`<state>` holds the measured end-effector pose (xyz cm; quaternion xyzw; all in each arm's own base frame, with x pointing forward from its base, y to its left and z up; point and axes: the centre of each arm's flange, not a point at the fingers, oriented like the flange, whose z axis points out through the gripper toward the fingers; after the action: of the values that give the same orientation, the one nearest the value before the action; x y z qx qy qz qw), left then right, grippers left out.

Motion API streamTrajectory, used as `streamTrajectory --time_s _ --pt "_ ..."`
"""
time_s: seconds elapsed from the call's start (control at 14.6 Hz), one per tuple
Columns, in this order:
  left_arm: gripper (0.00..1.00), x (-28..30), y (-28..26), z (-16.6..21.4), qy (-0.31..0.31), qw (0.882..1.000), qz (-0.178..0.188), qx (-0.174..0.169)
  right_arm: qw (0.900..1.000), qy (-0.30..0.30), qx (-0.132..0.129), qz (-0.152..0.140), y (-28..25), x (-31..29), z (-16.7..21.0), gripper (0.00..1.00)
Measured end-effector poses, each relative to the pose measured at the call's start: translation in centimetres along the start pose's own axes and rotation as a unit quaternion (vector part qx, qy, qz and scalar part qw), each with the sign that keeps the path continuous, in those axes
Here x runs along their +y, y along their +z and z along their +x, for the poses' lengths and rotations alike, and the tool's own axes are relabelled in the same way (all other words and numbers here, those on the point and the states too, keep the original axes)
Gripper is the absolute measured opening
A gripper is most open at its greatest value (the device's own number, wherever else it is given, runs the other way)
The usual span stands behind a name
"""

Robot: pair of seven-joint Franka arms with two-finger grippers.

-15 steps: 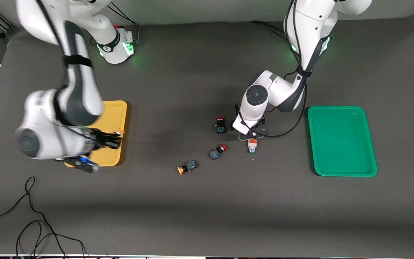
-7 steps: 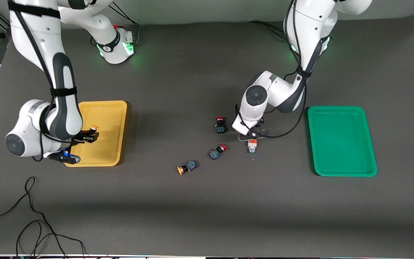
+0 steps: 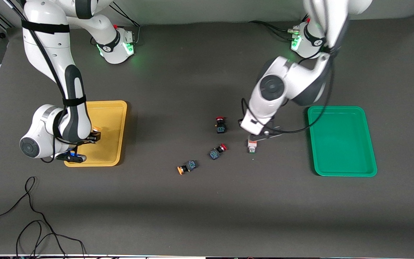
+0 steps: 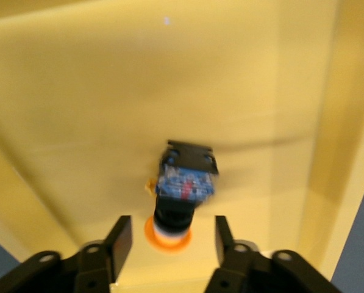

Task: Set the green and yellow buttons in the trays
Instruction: 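Place the green button in the green tray while the right gripper reaches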

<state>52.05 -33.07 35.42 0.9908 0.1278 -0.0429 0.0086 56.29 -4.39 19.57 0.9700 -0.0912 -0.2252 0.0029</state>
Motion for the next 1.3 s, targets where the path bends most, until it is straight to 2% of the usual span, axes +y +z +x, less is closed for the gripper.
streamTrajectory --time_s 0.14,0.27,0.41,0.62,0.75,1.03,1.17,1.3 --pt "0.41 -4.4 -4.2 2.2 0.005 1.000 -0.006 -0.022 1.000 -0.002 0.004 0.000 -0.4 -0.3 0.1 0.86" --pt "0.41 -11.3 -6.9 5.2 0.022 0.998 0.000 -0.051 1.000 0.003 0.011 0.003 -1.9 -1.3 0.3 1.00" --pt "0.41 -18.7 -8.0 8.5 0.038 0.997 -0.006 -0.067 1.000 0.020 0.016 0.008 -5.1 -3.4 0.5 1.00" --pt "0.41 -26.8 -7.5 11.8 0.057 0.996 -0.001 -0.064 0.999 0.036 0.024 0.021 -8.7 -7.9 0.5 1.00" --pt "0.41 -29.5 -4.9 13.1 0.071 0.996 0.006 -0.051 0.997 0.055 0.032 0.038 -9.6 -11.1 0.4 1.00" --pt "0.41 -30.7 6.5 14.6 0.087 0.996 0.020 -0.008 0.992 0.105 0.030 0.060 -9.5 -19.2 0.0 1.00" --pt "0.41 -30.7 11.6 14.6 0.090 0.996 0.020 -0.003 0.984 0.149 0.033 0.086 -10.1 -22.9 0.6 1.00" --pt "0.41 -30.7 14.0 14.5 0.093 0.995 0.021 -0.008 0.973 0.199 0.037 0.107 -10.1 -26.1 2.0 1.00"
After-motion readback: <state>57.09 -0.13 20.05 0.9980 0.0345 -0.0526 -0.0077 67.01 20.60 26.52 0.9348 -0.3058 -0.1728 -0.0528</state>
